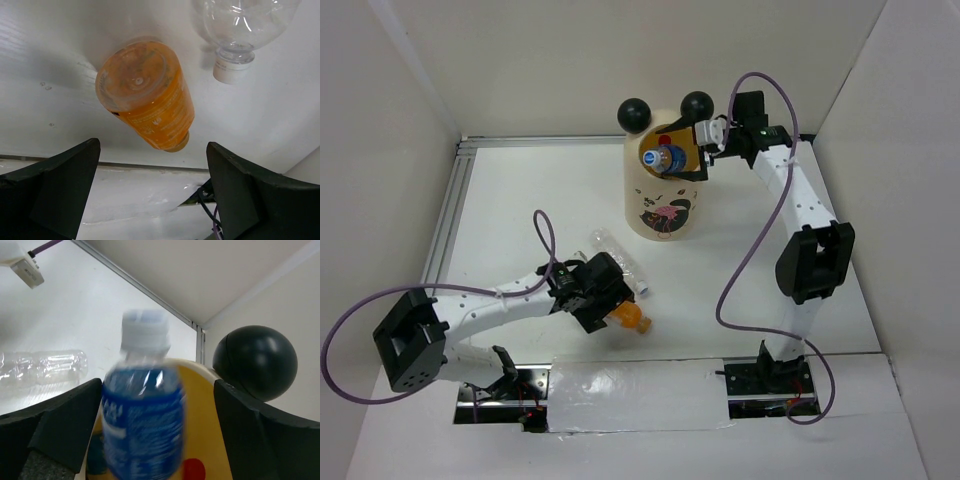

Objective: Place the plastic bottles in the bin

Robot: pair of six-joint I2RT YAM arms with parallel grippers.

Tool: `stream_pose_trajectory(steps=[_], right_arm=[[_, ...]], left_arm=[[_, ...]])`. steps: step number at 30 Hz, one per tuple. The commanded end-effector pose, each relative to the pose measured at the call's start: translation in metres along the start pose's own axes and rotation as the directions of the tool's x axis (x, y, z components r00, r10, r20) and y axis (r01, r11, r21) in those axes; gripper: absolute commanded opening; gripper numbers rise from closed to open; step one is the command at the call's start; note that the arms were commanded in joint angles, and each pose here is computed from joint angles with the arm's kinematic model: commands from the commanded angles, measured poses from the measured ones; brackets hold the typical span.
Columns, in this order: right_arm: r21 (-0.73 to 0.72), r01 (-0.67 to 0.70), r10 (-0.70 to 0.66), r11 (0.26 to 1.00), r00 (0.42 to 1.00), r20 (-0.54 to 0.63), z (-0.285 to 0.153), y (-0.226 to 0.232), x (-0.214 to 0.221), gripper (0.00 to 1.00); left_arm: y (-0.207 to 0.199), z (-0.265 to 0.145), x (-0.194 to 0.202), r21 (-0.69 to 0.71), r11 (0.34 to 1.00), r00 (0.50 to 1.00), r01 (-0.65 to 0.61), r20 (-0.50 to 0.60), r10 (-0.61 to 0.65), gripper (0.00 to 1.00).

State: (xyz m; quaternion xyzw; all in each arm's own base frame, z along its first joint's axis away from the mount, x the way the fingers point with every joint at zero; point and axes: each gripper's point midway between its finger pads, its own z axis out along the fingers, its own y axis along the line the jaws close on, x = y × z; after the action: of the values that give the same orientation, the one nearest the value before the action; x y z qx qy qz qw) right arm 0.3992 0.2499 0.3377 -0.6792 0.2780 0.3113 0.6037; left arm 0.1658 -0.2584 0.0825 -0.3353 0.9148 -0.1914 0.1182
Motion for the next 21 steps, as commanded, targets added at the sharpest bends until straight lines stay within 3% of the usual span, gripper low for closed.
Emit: stream_pose_trajectory(steps=[1, 7, 9, 11, 13, 16, 17, 20, 21], right_arm=[[-0.014, 0.089, -0.087, 0.996, 0.989, 0.124, -0.001, -0.007, -0.043, 1.0], [-0.022, 0.046, -0.042, 0.999, 0.989, 0.143, -0.008, 0.003, -0.102, 1.0], [-0.016, 0.017, -0.016, 1.0, 0.995, 0.096, -0.013, 0.01, -0.124, 1.0], [-0.002, -0.046, 0.046, 0.999, 0.996, 0.07, -0.021, 0.026, -0.12, 1.0], [0.013, -0.022, 0.021, 1.0, 0.999, 0.047, -0.027, 0.042, -0.136, 1.0], [0.064, -0.087, 0.087, 0.994, 0.996, 0.003, -0.044, 0.063, -0.12, 1.0], [0.083, -0.138, 0.139, 0.987, 0.99, -0.001, -0.051, 0.077, -0.12, 1.0], [0.118, -0.171, 0.174, 0.978, 0.984, -0.022, -0.061, 0.095, -0.117, 1.0], [0.134, -0.173, 0.181, 0.976, 0.982, -0.049, -0.065, 0.098, -0.112, 1.0]], left_arm=[[-0.01, 0.003, -0.001, 0.006, 1.0, 1.0, 0.031, 0.006, -0.031, 1.0], [-0.019, 0.016, -0.003, -0.019, 1.0, 1.0, -0.001, 0.029, 0.002, 1.0], [-0.017, 0.022, -0.003, -0.039, 0.999, 0.999, -0.013, 0.029, 0.014, 1.0], [-0.019, 0.033, -0.004, -0.053, 0.998, 0.999, -0.025, 0.041, 0.027, 0.97], [-0.012, 0.043, -0.005, -0.088, 0.995, 0.998, -0.04, 0.054, 0.044, 0.94], [-0.008, 0.056, -0.004, -0.131, 0.989, 0.996, -0.073, 0.05, 0.08, 0.77], [-0.006, 0.057, -0.004, -0.146, 0.986, 0.995, -0.075, 0.049, 0.083, 0.64], [-0.004, 0.059, -0.002, -0.155, 0.984, 0.995, -0.087, 0.036, 0.093, 0.43], [-0.004, 0.055, -0.002, -0.153, 0.983, 0.994, -0.1, 0.034, 0.106, 0.31]])
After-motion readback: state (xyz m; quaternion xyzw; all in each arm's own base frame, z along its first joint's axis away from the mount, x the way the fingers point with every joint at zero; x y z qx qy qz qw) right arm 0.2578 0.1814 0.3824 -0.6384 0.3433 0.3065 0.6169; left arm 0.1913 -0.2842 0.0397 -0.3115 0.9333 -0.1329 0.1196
